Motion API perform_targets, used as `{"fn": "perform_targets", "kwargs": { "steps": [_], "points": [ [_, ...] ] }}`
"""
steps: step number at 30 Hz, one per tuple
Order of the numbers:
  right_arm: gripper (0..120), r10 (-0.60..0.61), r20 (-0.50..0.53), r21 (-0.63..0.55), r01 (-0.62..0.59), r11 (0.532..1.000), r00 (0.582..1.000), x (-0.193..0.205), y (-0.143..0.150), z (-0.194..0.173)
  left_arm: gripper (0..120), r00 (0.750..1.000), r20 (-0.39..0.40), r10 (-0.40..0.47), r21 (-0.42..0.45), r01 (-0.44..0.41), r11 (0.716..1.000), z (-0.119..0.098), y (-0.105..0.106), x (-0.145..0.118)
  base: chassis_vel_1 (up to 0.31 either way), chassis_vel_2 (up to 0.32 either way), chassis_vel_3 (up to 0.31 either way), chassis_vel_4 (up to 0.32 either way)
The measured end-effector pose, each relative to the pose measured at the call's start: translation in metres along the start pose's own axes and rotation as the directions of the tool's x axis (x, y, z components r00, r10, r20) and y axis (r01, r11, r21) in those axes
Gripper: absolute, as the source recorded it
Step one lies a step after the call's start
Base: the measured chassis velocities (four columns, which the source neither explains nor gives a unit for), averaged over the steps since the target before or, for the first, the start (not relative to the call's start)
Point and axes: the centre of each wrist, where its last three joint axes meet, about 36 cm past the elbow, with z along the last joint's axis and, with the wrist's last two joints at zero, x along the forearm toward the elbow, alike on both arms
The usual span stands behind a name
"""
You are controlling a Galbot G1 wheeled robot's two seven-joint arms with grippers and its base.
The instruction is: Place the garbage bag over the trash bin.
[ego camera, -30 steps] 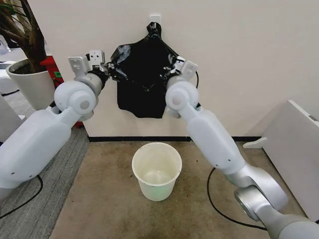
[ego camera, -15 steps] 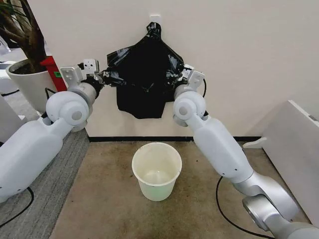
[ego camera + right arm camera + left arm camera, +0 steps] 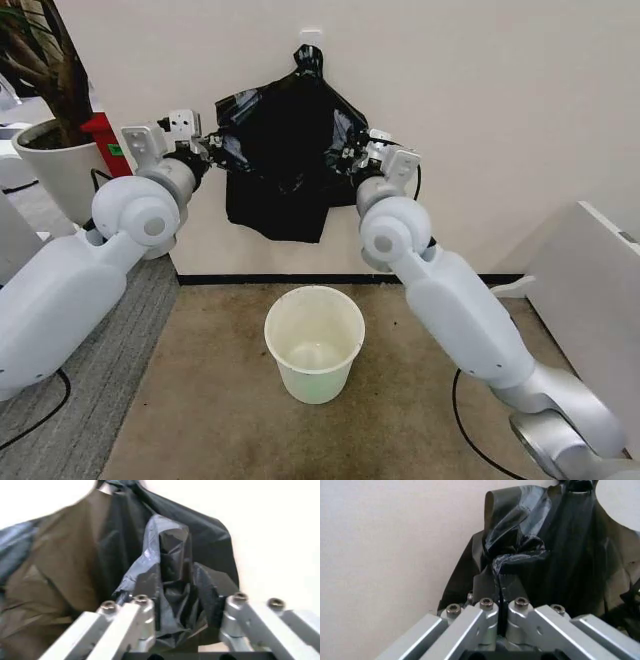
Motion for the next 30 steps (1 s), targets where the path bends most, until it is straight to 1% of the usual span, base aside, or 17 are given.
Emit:
{"fn": "perform_targets", "kwargs": {
  "steps": [1,4,5,7,8,9,10,12,14,16,17,20,22,25,30],
  "points": [
    [23,0.0,0.0,0.0,0.0,1.0,1.0,0.0,0.0,0.0,0,1.0,0.0,0.0,0.0,0.0,1.0,0.0,0.0,0.0,0.0,0.0,0.0,0.0],
    [36,-0.029,0.012,0.019,0.029,0.999,0.999,0.006,0.004,-0.013,0,1.0,0.002,0.003,-0.002,-0.003,1.0,0.0,-0.001,0.0,0.0,0.0,0.0,0.0],
    [42,-0.039,0.02,0.025,0.039,0.999,0.999,0.008,0.006,-0.018,0,1.0,0.004,0.004,-0.002,-0.004,1.0,-0.001,-0.002,-0.001,0.0,0.0,0.0,0.0],
    [47,-0.048,0.031,0.028,0.047,0.999,0.998,0.008,0.009,-0.026,0,1.0,0.005,0.005,-0.003,-0.005,1.0,-0.002,-0.002,-0.001,0.0,0.0,0.0,0.0],
    [53,-0.053,0.038,0.029,0.052,0.998,0.998,0.007,0.015,-0.036,0,1.0,0.006,0.006,-0.003,-0.006,1.0,-0.002,-0.003,-0.001,0.0,0.0,0.0,0.0],
    [53,-0.053,0.038,0.029,0.052,0.998,0.998,0.007,0.015,-0.036,0,1.0,0.006,0.006,-0.003,-0.006,1.0,-0.002,-0.003,-0.001,0.0,0.0,0.0,0.0],
    [58,-0.049,0.037,0.031,0.048,0.998,0.998,0.004,0.023,-0.045,0,1.0,0.007,0.007,-0.003,-0.007,1.0,-0.002,-0.003,-0.002,0.0,0.0,0.0,0.0],
    [67,-0.023,0.027,0.04,0.022,0.999,0.999,-0.006,0.039,-0.055,0,1.0,0.007,0.008,-0.004,-0.008,1.0,-0.002,-0.004,-0.002,0.0,0.0,0.0,0.0],
    [75,0.012,0.007,0.053,-0.013,0.999,1.0,-0.015,0.053,-0.057,0,1.0,0.008,0.009,-0.003,-0.009,1.0,-0.002,-0.005,-0.003,0.0,0.0,0.0,0.0],
    [77,0.025,-0.002,0.057,-0.025,0.998,1.0,-0.018,0.058,-0.056,0,1.0,0.009,0.01,-0.003,-0.01,1.0,-0.002,-0.005,-0.003,0.0,0.0,0.0,0.0],
    [82,0.049,-0.018,0.071,-0.048,0.996,0.999,-0.022,0.066,-0.055,0,1.0,0.011,0.012,-0.003,-0.012,1.0,-0.003,-0.005,-0.004,0.0,0.0,0.0,0.0],
    [94,0.11,-0.063,0.126,-0.101,0.987,0.992,-0.034,0.075,-0.045,0,1.0,0.016,0.017,-0.005,-0.017,1.0,-0.004,-0.006,-0.004,0.0,0.0,0.0,0.0],
    [99,0.15,-0.072,0.151,-0.138,0.979,0.986,-0.043,0.074,-0.039,0,1.0,0.018,0.018,-0.007,-0.018,1.0,-0.004,-0.007,-0.004,0.0,0.0,0.0,0.0],
    [100,0.185,-0.082,0.165,-0.169,0.972,0.979,-0.05,0.073,-0.033,0,1.0,0.019,0.02,-0.012,-0.019,1.0,-0.002,-0.007,-0.004,0.0,0.0,0.0,0.0],
    [100,0.224,-0.143,0.114,-0.209,0.971,0.964,-0.059,0.079,-0.027,0,1.0,0.018,0.023,-0.015,-0.022,1.0,0.001,-0.009,-0.004,0.0,0.0,0.0,0.0]
  ]
}}
